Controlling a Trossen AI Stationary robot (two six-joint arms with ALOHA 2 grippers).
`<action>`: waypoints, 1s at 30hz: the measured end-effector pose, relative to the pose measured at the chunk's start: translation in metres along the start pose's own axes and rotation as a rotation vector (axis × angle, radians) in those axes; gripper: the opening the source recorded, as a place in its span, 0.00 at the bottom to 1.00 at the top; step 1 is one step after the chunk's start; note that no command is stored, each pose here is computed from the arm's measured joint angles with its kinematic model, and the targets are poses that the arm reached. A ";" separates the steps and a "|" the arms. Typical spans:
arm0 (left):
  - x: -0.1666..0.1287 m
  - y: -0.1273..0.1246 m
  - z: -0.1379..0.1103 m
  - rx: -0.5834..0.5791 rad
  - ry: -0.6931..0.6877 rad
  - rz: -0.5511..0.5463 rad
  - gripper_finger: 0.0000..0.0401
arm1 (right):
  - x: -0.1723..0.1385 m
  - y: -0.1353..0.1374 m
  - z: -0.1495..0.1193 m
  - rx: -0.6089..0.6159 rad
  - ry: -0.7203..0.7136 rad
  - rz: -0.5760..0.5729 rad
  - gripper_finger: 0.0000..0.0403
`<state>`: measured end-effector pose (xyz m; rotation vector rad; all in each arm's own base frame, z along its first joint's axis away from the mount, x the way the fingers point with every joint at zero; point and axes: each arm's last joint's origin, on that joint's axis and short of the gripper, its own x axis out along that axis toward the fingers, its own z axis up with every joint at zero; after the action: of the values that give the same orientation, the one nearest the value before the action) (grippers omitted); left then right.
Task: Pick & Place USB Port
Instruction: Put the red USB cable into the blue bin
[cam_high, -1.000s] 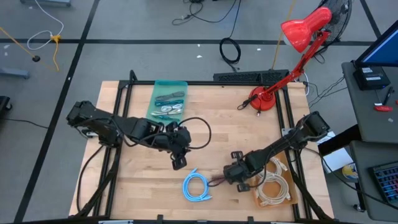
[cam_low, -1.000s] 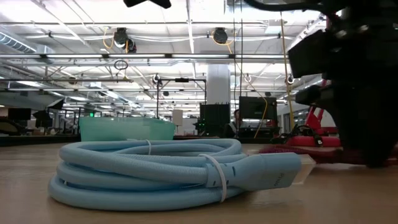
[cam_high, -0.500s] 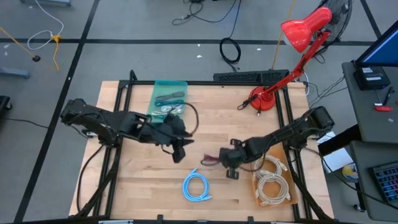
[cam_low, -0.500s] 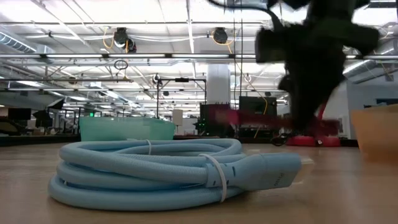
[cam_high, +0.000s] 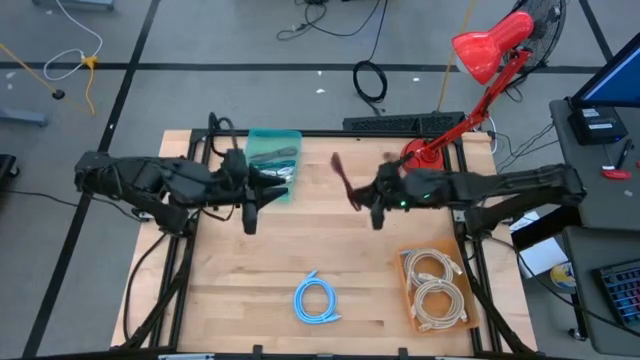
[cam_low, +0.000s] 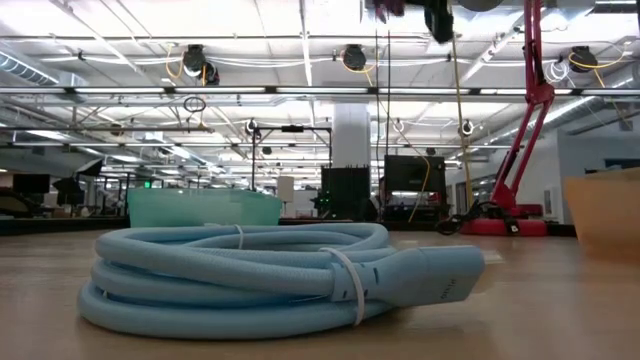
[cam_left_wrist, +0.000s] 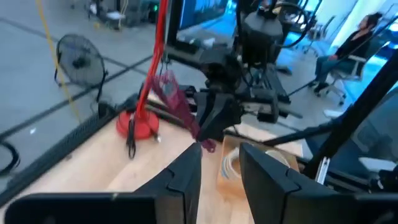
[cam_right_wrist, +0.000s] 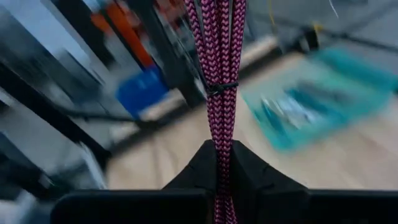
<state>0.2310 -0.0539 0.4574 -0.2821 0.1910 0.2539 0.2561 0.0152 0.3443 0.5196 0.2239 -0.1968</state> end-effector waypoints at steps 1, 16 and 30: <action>0.001 0.000 0.002 0.005 -0.016 -0.009 0.28 | -0.003 0.001 0.005 0.007 -0.039 0.022 0.03; 0.071 0.044 0.004 -0.097 -0.294 -0.355 0.28 | -0.018 0.023 0.036 0.050 -0.282 0.372 0.02; 0.126 0.070 0.002 -0.242 -0.372 -0.484 0.28 | -0.016 -0.003 0.054 0.039 -0.227 0.499 0.02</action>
<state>0.3320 0.0398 0.4141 -0.5037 -0.2781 -0.1544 0.2493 -0.0126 0.3928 0.5717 -0.1340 0.2258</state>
